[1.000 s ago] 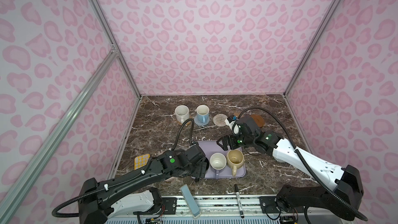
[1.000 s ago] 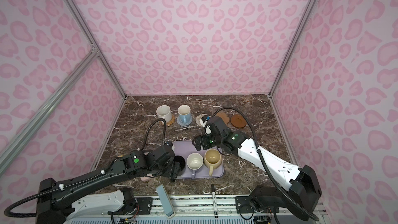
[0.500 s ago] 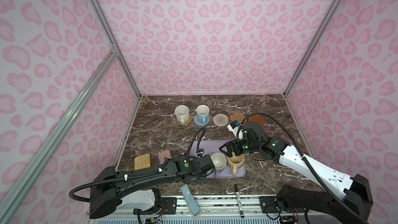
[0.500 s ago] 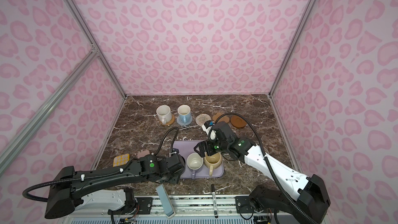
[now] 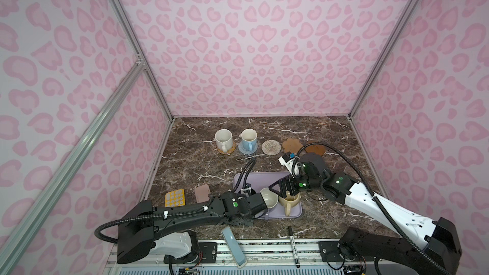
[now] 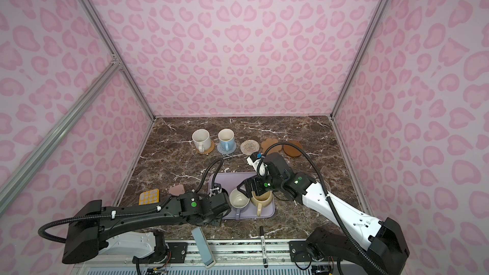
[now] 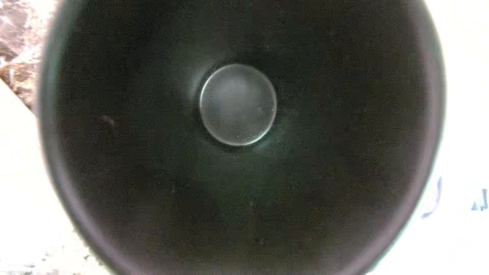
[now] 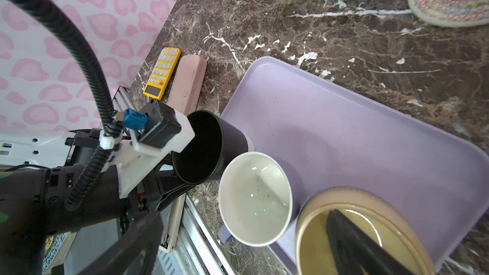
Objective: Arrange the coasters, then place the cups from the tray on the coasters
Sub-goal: 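Lower the left gripper onto the black mug while the right moves over the tray, then close the left gripper on the black mug's rim and lift it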
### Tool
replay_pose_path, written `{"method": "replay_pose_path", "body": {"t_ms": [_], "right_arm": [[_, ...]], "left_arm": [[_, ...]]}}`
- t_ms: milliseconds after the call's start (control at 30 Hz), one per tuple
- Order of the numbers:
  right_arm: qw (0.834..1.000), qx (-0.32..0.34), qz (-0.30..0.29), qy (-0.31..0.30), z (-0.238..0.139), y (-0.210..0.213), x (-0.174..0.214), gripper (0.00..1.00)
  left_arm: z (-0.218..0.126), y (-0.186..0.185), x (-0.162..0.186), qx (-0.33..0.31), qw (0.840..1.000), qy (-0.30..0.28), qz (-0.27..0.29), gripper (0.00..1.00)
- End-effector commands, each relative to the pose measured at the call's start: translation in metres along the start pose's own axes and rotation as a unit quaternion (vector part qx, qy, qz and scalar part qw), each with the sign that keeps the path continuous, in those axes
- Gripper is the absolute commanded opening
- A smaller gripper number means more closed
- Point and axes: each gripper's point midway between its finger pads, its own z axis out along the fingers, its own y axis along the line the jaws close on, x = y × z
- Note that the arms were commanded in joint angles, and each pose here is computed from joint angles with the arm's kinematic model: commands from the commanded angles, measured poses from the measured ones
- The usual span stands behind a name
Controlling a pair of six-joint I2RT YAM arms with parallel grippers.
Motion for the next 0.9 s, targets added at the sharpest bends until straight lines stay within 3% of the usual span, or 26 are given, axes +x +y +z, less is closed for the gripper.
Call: {"method": "replay_pose_path", "body": {"t_ms": [0, 200, 867], "right_arm": [[1.0, -0.009, -0.003, -0.004, 0.003, 0.002, -0.002, 0.98], [1.0, -0.008, -0.001, -0.006, 0.004, 0.001, -0.003, 0.98], [0.997, -0.01, 0.009, -0.076, -0.005, 0.001, -0.035, 0.98]], "left_arm": [[0.003, 0.005, -0.005, -0.016, 1.0, -0.014, -0.009, 0.18], [0.0, 0.007, -0.009, -0.021, 0.999, -0.024, -0.011, 0.03], [-0.041, 0.023, -0.065, -0.048, 0.992, -0.111, -0.039, 0.03]]}}
